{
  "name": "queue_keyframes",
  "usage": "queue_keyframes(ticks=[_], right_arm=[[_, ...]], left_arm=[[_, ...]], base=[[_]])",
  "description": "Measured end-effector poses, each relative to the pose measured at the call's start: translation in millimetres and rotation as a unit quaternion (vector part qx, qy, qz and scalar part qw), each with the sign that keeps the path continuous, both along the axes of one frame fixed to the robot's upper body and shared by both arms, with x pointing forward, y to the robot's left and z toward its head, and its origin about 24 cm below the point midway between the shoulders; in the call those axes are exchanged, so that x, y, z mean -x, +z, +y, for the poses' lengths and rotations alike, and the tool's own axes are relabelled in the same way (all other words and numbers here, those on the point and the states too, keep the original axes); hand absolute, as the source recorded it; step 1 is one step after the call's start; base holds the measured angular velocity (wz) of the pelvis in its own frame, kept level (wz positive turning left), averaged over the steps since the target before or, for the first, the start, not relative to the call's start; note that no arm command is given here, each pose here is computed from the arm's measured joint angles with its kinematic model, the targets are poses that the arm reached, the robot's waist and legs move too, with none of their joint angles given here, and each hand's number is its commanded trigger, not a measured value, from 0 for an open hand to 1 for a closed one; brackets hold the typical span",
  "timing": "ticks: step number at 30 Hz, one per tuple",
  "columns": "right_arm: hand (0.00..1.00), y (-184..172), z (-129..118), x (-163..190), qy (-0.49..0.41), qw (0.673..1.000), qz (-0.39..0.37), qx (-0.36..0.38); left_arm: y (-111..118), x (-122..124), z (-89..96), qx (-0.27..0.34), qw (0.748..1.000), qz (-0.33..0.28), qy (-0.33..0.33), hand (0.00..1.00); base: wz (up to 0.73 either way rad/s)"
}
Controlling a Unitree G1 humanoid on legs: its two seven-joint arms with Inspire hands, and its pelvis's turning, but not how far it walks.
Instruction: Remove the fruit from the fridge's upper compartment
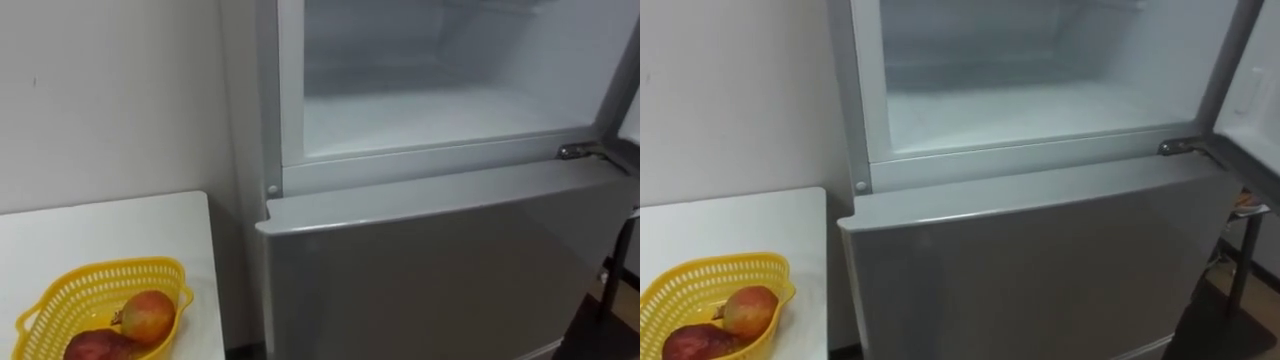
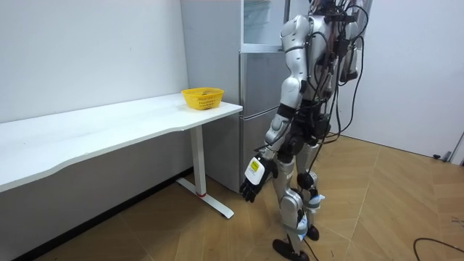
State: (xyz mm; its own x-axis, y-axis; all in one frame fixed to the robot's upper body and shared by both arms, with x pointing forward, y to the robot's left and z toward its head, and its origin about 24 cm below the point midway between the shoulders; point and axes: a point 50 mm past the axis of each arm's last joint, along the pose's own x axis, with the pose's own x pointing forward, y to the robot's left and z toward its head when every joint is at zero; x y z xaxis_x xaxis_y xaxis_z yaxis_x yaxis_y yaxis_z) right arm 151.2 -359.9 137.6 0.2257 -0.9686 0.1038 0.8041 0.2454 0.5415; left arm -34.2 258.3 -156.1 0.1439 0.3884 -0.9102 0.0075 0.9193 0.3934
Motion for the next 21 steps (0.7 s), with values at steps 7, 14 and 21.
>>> queue_keyframes(ticks=[7,14,21], right_arm=[[0.0,0,14,-12,0.02,0.997,0.045,0.051],[0.0,1,28,-21,0.042,0.991,0.079,0.099],[0.0,31,39,-32,0.077,0.984,0.03,0.155]], left_arm=[[-1,6,-2.3,0.006,1.0,0.008,0.005,0.0],[-2,6,-3.1,0.007,1.0,0.01,0.005,0.0],[-2,5,-3.8,0.012,1.0,0.012,0.004,0.0]], base=[[-0.01],[0.07],[0.12]])
